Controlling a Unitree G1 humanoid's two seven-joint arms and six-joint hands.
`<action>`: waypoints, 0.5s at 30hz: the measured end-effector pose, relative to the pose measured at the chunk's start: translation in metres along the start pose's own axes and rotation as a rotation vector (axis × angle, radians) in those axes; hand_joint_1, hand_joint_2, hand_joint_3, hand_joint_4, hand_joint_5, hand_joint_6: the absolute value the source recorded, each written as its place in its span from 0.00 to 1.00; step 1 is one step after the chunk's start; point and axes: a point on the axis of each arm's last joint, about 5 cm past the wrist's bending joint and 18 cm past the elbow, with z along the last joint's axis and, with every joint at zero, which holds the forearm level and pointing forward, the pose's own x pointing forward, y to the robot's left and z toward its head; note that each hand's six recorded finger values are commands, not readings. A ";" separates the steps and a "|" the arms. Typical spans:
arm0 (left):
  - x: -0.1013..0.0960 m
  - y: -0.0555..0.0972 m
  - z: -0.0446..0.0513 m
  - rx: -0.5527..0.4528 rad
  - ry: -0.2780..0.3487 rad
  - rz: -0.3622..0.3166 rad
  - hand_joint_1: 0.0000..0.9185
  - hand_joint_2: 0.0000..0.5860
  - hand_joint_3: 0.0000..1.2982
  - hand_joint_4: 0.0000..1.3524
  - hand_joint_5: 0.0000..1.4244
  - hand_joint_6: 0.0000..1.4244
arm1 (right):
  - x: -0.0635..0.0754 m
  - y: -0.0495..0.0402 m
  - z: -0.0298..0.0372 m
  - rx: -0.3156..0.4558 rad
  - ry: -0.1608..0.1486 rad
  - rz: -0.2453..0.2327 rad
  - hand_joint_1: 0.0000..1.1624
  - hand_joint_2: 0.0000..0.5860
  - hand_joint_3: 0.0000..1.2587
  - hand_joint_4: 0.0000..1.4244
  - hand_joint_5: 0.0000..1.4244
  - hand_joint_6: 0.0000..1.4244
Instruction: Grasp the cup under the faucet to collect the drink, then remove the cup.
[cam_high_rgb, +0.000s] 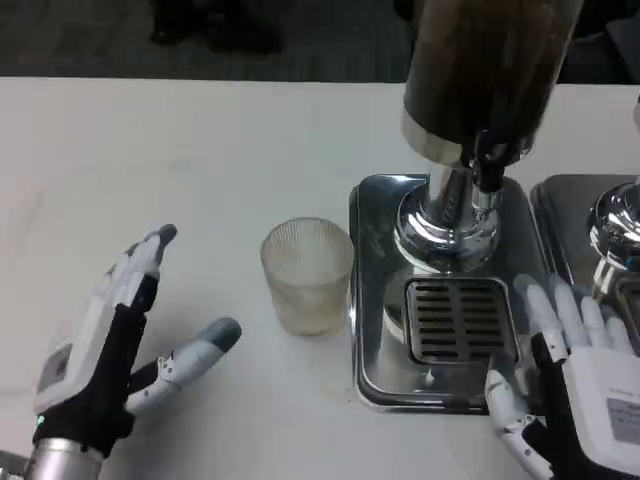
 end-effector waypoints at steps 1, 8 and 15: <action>0.002 -0.001 -0.0009 -0.011 -0.001 -0.003 0.00 0.05 0.00 0.00 0.00 0.00 | 0.000 -0.0001 0.0001 0.000 0.001 -0.001 0.00 0.91 0.04 0.00 0.00 0.00; 0.030 -0.009 -0.0061 -0.042 -0.006 -0.062 0.00 0.03 0.00 0.00 0.00 0.00 | 0.001 -0.0002 0.0010 0.004 0.004 -0.005 0.00 0.90 0.04 0.00 0.00 0.00; 0.054 -0.016 0.0005 -0.019 -0.041 -0.119 0.11 0.02 0.00 0.00 0.00 0.00 | 0.000 0.0010 0.0036 0.013 0.012 -0.003 0.00 0.90 0.04 0.00 0.00 0.00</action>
